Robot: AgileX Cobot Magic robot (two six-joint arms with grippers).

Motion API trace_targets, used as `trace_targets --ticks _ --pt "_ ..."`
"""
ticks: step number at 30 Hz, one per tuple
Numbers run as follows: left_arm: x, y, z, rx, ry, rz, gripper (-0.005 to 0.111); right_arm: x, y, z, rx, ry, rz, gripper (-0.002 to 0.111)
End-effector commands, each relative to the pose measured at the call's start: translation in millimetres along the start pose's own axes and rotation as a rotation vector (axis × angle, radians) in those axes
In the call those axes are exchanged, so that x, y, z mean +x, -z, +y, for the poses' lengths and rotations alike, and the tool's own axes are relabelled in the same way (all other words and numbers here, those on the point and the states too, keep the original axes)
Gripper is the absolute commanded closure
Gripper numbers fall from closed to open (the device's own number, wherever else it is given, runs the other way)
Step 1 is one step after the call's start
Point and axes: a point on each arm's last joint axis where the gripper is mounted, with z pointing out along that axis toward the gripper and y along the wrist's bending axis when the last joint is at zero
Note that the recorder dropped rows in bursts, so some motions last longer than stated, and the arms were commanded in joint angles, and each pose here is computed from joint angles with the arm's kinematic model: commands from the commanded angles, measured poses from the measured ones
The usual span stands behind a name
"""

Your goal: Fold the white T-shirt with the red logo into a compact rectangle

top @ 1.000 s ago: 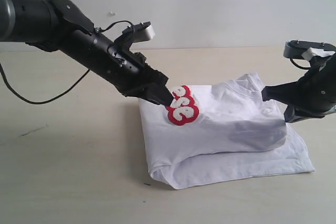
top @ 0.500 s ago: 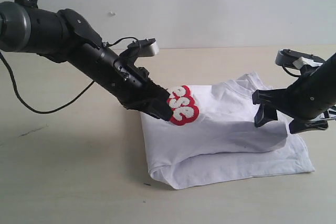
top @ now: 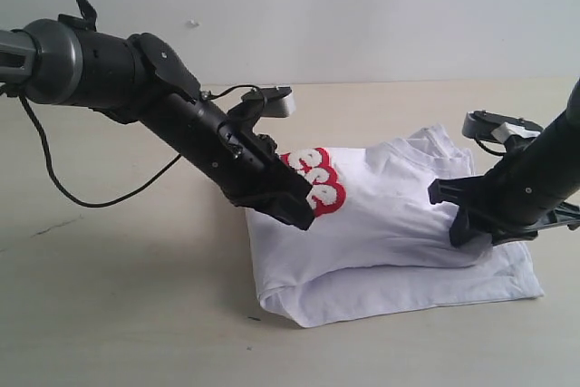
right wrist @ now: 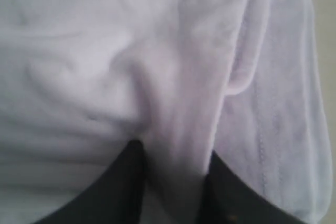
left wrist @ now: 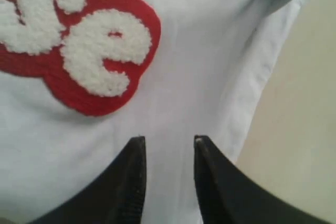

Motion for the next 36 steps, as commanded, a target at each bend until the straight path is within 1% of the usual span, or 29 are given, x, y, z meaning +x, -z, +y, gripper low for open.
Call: trace_targets --ticks 1,9,13,16,19,24,27,29,36 --pt "0 -1 0.7 -0.016 -0.025 0.015 0.074 -3 7 2 -0.020 0.053 -0.040 0.107" --pt "5 -1 -0.6 0.000 -0.047 0.067 0.074 1 43 14 -0.056 0.145 -0.079 0.108" --pt "9 -1 1.7 -0.023 -0.056 0.116 0.074 10 66 21 -0.085 0.213 -0.066 0.108" --pt "12 -1 1.4 -0.020 -0.060 0.143 0.074 19 73 21 -0.085 0.236 -0.057 0.108" --pt "12 0 1.0 -0.015 -0.058 0.149 0.074 36 64 16 -0.078 0.230 0.012 0.108" --pt "12 0 0.3 -0.007 -0.053 0.148 0.074 45 57 12 -0.063 0.213 0.022 0.108" --pt "10 -1 -1.7 0.011 -0.033 0.126 0.074 53 56 11 -0.071 0.222 0.090 0.108" --pt "10 -2 -3.1 0.018 -0.046 0.129 0.074 58 53 9 -0.063 0.238 0.144 0.108" --pt "27 -25 -6.4 0.091 -0.049 0.269 0.074 65 36 0 -0.029 0.229 0.283 0.108"
